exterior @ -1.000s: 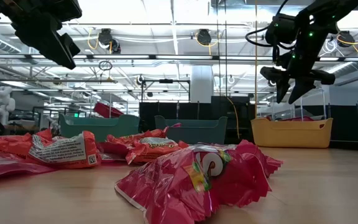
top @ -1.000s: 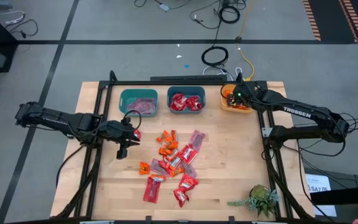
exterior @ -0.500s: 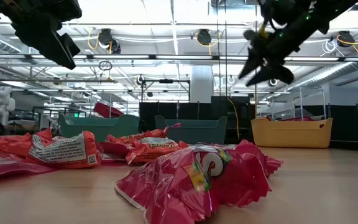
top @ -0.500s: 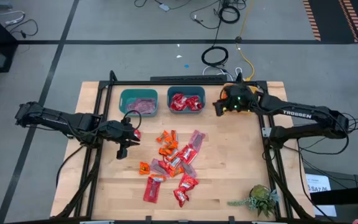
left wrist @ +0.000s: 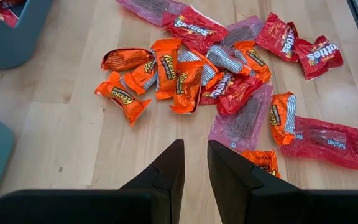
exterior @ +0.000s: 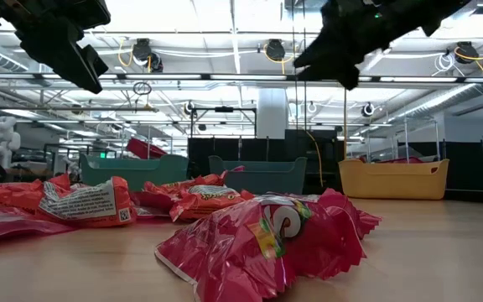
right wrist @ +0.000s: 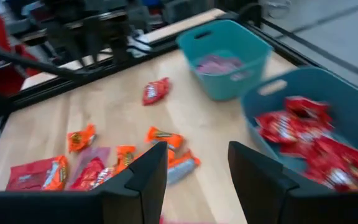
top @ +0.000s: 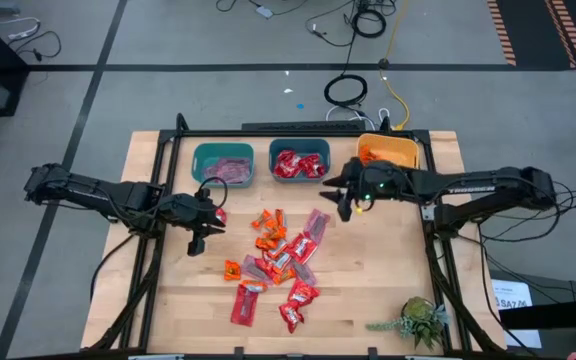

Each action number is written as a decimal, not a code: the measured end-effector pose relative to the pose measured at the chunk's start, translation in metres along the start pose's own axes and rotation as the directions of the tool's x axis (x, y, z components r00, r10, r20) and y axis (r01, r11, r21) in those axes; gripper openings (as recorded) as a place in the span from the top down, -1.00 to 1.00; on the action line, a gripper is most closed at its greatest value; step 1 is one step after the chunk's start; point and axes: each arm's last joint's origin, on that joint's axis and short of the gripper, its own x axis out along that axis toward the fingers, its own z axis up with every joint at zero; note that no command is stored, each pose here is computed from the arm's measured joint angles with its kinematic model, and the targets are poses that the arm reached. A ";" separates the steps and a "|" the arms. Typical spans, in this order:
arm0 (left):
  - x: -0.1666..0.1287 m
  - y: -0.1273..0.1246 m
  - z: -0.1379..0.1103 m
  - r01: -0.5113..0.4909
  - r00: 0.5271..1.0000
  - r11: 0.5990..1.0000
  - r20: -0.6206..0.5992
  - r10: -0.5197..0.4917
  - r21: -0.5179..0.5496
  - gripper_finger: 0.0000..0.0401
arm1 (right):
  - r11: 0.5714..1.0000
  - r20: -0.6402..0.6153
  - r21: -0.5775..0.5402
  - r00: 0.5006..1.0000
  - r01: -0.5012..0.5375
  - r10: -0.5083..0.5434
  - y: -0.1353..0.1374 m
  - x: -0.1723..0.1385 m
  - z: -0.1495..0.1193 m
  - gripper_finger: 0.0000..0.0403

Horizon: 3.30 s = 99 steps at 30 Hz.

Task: Sort candy
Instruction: Put the orange chocolate into the yellow bin

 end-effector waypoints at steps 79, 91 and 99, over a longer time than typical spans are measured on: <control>0.000 0.000 0.000 0.000 1.000 1.000 0.000 0.000 0.000 0.60 | 0.678 -0.266 0.089 0.673 0.730 -0.690 -0.045 -0.051 -0.005 0.93; 0.000 0.000 0.000 0.000 1.000 1.000 0.000 0.000 0.000 0.60 | 0.364 -0.380 0.215 0.421 0.906 -0.824 -0.103 -0.067 -0.057 0.80; 0.000 0.000 0.000 0.000 1.000 1.000 0.000 0.000 0.000 0.60 | 0.271 -0.437 0.235 0.351 0.933 -0.828 -0.124 -0.075 -0.062 0.78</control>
